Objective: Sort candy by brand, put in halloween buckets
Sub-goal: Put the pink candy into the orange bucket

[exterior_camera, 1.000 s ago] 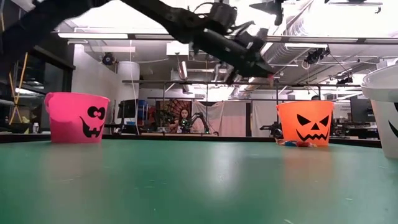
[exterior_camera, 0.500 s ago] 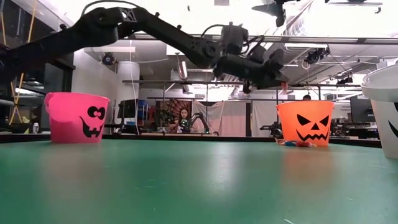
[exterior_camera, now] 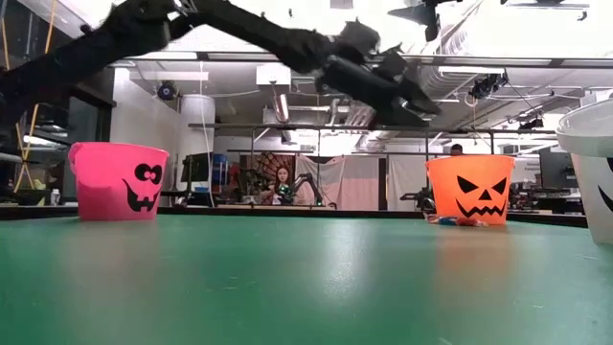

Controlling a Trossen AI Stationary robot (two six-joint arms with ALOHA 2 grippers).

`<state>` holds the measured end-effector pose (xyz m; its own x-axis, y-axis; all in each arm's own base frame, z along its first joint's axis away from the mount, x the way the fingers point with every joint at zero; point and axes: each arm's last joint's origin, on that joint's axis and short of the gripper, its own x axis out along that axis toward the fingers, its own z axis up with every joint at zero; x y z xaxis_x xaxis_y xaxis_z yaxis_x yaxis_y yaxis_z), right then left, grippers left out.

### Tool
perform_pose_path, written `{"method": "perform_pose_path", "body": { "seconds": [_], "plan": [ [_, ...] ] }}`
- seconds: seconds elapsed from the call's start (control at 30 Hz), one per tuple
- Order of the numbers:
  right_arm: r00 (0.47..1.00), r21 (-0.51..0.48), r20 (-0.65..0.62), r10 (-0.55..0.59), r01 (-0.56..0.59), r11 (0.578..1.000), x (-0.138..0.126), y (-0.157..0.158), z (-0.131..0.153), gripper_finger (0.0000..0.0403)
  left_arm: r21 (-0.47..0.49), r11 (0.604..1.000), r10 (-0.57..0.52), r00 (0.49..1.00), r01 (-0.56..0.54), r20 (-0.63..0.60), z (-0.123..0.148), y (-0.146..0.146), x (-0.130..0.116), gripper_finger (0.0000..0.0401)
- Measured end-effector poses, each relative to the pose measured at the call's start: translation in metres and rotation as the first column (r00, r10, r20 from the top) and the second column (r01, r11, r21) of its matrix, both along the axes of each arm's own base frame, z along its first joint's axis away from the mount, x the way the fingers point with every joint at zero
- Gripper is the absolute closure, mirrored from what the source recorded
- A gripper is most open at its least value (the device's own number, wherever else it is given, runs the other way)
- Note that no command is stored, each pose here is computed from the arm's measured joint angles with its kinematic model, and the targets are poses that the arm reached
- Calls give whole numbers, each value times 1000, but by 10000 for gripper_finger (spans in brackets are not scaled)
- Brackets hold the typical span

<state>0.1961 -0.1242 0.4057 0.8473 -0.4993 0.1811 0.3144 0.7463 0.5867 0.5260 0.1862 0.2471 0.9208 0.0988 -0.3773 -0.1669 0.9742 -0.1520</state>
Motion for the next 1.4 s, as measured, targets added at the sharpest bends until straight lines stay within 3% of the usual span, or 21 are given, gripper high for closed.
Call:
{"method": "perform_pose_path", "body": {
  "seconds": [0.1, 0.23, 0.37, 0.5, 0.63, 0.7, 0.9, 1.07, 1.17, 1.27, 1.4],
  "plan": [
    [1000, -27, -17, 13, -13, 1000, 0, 0, 0, 128, -27, 1000, -18, 996, 16, -91, 24, 16, -26, 177],
    [999, -51, -32, -14, 13, 999, -2, -3, 0, 128, -165, 986, -67, 981, 37, -181, 40, 35, -60, 180],
    [999, -72, -48, -23, 19, 997, -3, -4, 0, 128, -240, 968, -117, 973, 67, -199, 64, 44, -89, 203],
    [995, -117, -95, 22, -33, 993, -1, -2, -2, 128, -201, 974, -153, 960, 106, -235, 86, 35, -108, 259],
    [983, -112, -169, 75, -94, 989, 0, -1, -9, 128, -142, 977, -187, 957, 159, -221, 114, 20, -123, 361],
    [975, -92, -201, 92, -112, 989, 1, -1, -12, 128, -127, 979, -187, 957, 162, -222, 120, 15, -129, 389],
    [940, -47, -306, 150, -173, 984, 1, 1, -24, 128, -155, 984, -115, 980, 89, -165, 93, -3, -164, 399],
    [927, 2, -322, 193, -203, 979, 1, 2, -28, 128, -265, 961, 78, 997, -82, -26, 51, -32, -215, 400],
    [911, 48, -326, 251, -249, 967, 7, 6, -31, 128, -289, 948, 165, 983, -135, 84, 43, -51, -241, 401],
    [812, 153, -472, 343, -308, 939, 22, 20, -40, 128, -278, 944, 225, 962, -177, 151, 45, -61, -260, 401],
    [516, 300, -756, 402, -272, 914, 38, 46, -66, 128, -200, 955, 257, 947, -219, 193, 56, -60, -272, 401]
  ]
}}
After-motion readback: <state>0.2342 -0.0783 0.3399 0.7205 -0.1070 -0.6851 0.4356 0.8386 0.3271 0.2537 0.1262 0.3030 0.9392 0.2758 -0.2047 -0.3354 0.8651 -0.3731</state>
